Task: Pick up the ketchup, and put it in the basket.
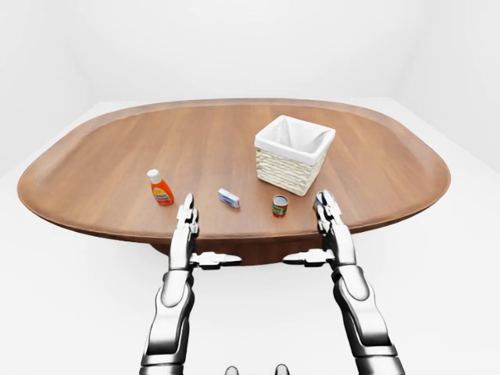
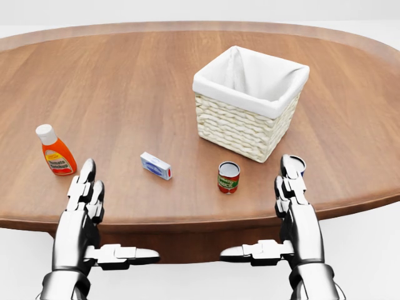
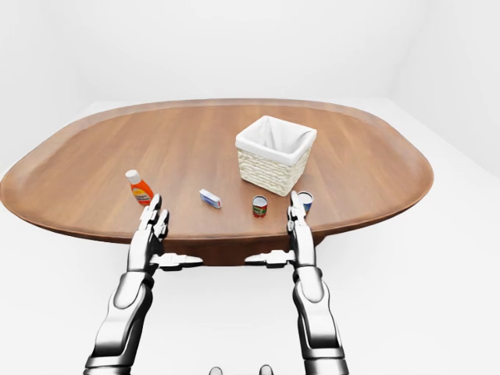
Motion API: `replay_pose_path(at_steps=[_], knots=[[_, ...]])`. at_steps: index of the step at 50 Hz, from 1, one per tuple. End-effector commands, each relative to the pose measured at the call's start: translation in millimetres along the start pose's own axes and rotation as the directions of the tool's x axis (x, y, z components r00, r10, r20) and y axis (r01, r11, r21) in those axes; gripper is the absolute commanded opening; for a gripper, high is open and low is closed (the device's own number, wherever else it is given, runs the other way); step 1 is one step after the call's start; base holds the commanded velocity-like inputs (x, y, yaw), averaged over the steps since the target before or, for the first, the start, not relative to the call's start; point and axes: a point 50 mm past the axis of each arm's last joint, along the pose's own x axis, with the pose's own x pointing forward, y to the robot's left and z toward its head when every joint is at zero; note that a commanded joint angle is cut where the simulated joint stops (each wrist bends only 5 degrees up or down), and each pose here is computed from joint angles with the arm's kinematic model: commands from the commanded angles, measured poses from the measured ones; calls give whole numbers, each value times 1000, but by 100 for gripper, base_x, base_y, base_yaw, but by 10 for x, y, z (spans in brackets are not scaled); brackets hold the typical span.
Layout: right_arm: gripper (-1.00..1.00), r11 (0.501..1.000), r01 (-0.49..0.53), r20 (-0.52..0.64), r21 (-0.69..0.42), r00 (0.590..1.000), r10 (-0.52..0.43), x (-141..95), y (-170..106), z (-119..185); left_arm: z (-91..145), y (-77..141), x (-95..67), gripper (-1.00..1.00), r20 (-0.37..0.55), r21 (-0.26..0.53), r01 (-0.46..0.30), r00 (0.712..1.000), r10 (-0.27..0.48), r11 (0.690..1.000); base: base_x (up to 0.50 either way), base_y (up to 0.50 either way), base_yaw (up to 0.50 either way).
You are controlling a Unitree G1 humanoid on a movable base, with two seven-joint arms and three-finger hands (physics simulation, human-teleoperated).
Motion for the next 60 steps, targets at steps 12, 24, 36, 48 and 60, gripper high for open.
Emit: replay_pose_path(at_steps=[12,24,36,48,60], knots=[[100,1000,-20,6,-20,1000,20,-28,-2,54,63,82,-37,100,14,-6,4,1000,-4,1000,0,0,0],[100,999,-22,49,-49,999,25,-78,45,223,401,96,-169,100,127,2,8,992,-8,1000,0,0,0],[100,997,-27,92,-67,995,34,-113,82,323,550,117,-247,100,191,0,10,982,-10,1000,0,0,0],[100,997,-33,126,-71,991,41,-134,108,404,597,126,-269,100,211,-3,12,977,-11,1000,0,0,0],[100,996,-38,153,-87,987,51,-165,124,468,700,140,-328,100,259,-43,40,965,-27,998,24,0,0]])
